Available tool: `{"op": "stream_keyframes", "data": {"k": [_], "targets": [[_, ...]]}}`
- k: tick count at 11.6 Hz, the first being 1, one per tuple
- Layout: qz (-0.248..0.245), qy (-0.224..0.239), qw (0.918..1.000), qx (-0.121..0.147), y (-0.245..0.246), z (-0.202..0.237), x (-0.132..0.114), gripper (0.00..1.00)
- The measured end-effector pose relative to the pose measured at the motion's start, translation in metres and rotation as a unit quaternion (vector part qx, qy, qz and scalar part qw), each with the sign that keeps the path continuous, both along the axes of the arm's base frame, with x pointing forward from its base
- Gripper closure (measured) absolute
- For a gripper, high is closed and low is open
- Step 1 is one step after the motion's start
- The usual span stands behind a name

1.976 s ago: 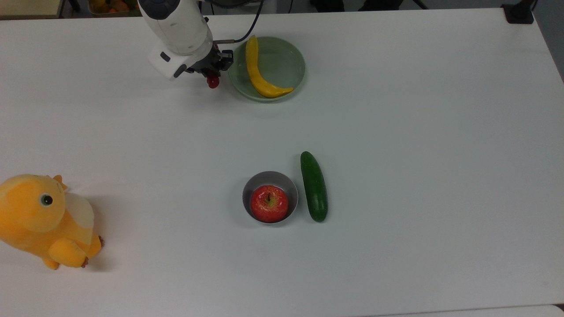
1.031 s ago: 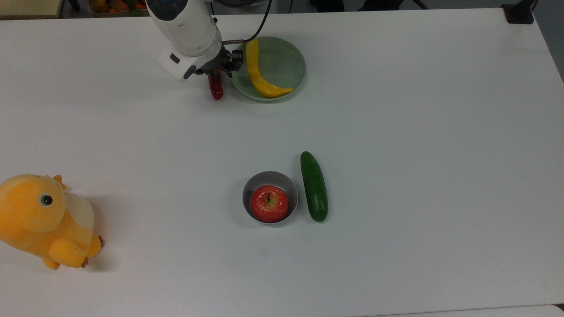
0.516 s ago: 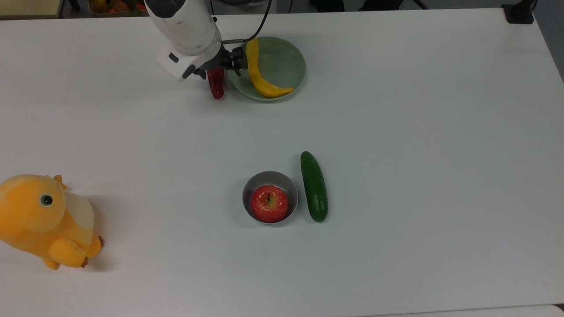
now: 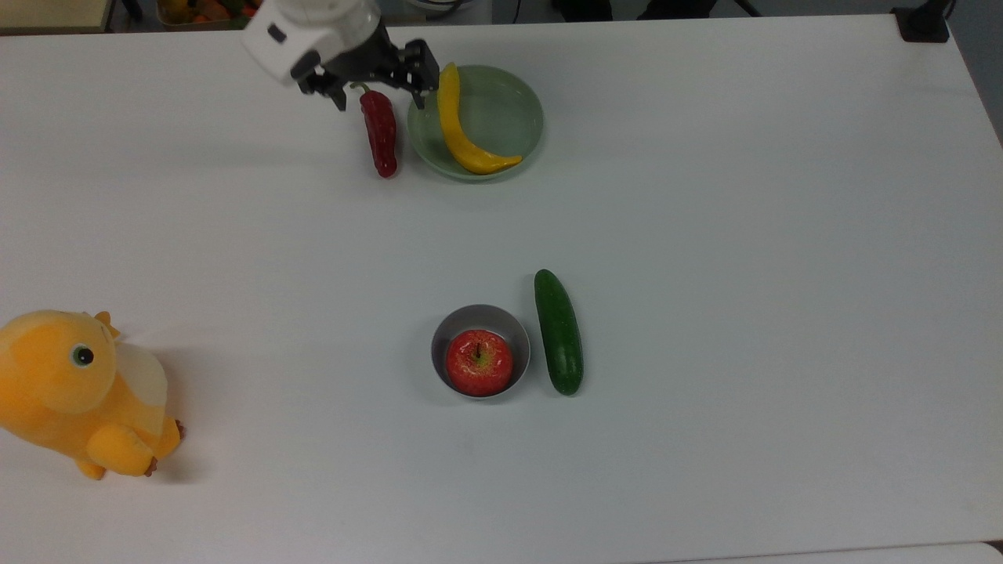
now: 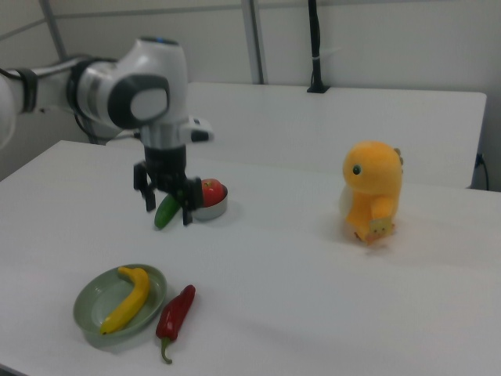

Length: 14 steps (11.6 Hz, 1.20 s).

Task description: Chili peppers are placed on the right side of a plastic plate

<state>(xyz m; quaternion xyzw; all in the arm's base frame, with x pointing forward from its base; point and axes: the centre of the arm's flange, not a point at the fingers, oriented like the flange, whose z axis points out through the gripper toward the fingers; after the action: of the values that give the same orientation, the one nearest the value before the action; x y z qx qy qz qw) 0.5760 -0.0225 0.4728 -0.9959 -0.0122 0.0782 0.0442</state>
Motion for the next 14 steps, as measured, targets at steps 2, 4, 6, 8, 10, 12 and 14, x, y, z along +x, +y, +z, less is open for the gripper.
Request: {"op": "stream_keyframes", "data": {"k": [2, 4, 6, 8, 10, 12, 14], "targets": [[-0.021, -0.030, 0.9993, -0.003, 0.011, 0.060, 0.000, 0.00], [-0.035, -0.046, 0.9983, -0.004, 0.018, 0.107, -0.010, 0.00], [-0.042, -0.057, 0.9975, -0.004, 0.024, 0.131, -0.021, 0.00], [-0.046, -0.069, 0.9965, -0.003, 0.030, 0.146, -0.028, 0.00], [-0.041, -0.082, 0.9958, -0.002, 0.032, 0.153, -0.030, 0.00], [-0.020, -0.124, 0.9921, 0.000, 0.033, 0.158, -0.021, 0.00], [-0.001, -0.136, 0.9907, 0.001, 0.031, 0.159, -0.018, 0.00]]}}
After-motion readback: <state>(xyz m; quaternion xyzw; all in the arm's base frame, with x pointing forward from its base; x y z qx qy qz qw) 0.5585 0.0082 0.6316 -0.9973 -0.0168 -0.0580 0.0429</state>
